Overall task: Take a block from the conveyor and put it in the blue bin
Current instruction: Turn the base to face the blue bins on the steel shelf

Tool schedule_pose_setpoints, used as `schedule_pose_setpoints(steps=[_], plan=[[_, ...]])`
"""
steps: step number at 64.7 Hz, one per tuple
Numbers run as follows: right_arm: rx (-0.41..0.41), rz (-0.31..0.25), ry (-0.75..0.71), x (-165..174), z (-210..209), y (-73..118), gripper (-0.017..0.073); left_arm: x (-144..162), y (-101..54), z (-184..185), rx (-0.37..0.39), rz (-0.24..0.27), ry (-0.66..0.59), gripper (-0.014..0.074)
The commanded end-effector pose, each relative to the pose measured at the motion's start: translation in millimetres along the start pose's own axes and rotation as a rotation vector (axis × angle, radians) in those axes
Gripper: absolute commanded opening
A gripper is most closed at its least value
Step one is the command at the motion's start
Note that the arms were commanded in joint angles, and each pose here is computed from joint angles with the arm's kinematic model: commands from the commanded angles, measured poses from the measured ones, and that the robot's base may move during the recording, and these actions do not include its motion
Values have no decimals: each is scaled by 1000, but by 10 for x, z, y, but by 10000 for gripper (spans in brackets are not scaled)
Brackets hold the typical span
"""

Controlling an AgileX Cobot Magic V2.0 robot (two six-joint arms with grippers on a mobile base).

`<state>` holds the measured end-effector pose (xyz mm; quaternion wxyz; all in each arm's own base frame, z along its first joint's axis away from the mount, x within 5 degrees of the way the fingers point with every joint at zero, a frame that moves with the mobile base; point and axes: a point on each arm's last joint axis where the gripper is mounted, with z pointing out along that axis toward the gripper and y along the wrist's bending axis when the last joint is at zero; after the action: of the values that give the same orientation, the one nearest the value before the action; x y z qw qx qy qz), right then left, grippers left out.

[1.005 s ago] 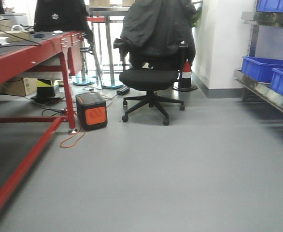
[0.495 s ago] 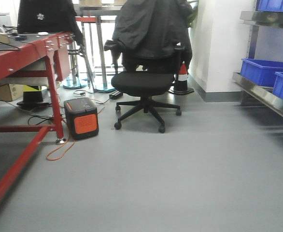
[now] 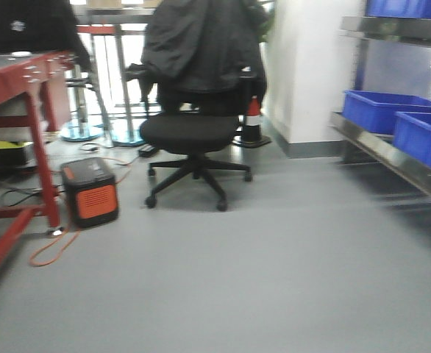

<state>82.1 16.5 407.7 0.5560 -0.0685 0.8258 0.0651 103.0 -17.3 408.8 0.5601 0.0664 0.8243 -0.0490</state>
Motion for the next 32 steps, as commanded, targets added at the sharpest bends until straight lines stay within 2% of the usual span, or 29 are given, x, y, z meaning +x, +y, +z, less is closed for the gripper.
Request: schedule_pose_setpoints(steps=[1, 32], plan=[[4, -15, -29, -32, -25, -5, -154, -38, -12, -36, 11, -2, -34, -111], [4, -15, -32, -34, -25, -5, -154, -38, -12, -36, 11, -2, -34, -111]])
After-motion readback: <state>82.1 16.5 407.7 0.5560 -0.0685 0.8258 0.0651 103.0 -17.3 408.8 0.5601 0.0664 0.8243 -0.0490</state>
